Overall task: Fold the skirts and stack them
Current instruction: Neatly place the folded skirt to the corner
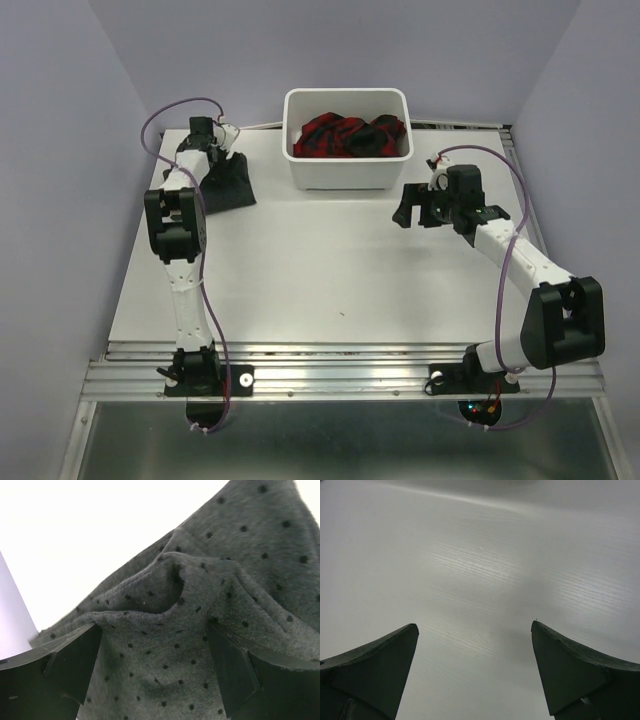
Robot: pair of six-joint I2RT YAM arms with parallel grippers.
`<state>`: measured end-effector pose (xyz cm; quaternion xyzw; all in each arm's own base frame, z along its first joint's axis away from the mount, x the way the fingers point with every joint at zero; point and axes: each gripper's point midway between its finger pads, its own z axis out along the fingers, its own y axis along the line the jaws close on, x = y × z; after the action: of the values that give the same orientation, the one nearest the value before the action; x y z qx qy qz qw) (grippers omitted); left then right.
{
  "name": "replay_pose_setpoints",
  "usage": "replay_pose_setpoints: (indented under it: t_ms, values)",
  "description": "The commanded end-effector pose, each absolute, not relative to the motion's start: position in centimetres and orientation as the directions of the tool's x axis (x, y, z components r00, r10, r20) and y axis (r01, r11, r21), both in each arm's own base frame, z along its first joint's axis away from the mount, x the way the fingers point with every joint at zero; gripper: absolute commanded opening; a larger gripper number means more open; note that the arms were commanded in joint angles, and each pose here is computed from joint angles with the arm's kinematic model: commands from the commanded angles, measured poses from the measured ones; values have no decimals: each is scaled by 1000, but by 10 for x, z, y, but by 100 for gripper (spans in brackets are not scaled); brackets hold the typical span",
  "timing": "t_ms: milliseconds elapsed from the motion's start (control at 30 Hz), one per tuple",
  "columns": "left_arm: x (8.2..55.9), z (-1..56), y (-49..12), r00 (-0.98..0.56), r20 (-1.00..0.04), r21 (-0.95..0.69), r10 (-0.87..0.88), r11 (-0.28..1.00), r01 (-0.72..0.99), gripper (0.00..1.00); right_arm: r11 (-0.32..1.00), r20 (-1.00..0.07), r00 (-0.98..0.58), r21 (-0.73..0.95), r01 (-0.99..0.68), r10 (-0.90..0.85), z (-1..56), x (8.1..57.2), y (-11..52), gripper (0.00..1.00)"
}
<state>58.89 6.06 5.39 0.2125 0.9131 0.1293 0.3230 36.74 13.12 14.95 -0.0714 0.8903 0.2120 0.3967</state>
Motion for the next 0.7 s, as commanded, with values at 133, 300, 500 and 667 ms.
replay_pose_setpoints:
  t_ms: [133, 300, 500, 667]
  values:
    - [613, 219, 49, -428, -711, 503, 559, 828, 247, 99, 888, -763, -645, 331, -320, 52, 167, 370, 134, 100]
    - [583, 330, 44, -263, -824, 489, 502, 864, 117, 99, 887, -768, -638, 337, -316, 65, 172, 370, 131, 100]
    - [511, 324, 11, -404, -901, 119, 157, 986, 117, 99, 883, -775, -627, 346, -316, 79, 179, 369, 132, 100]
    - [458, 271, 16, -530, -848, 5, -8, 1000, -23, 99, 877, -771, -630, 360, -319, 88, 182, 368, 134, 100]
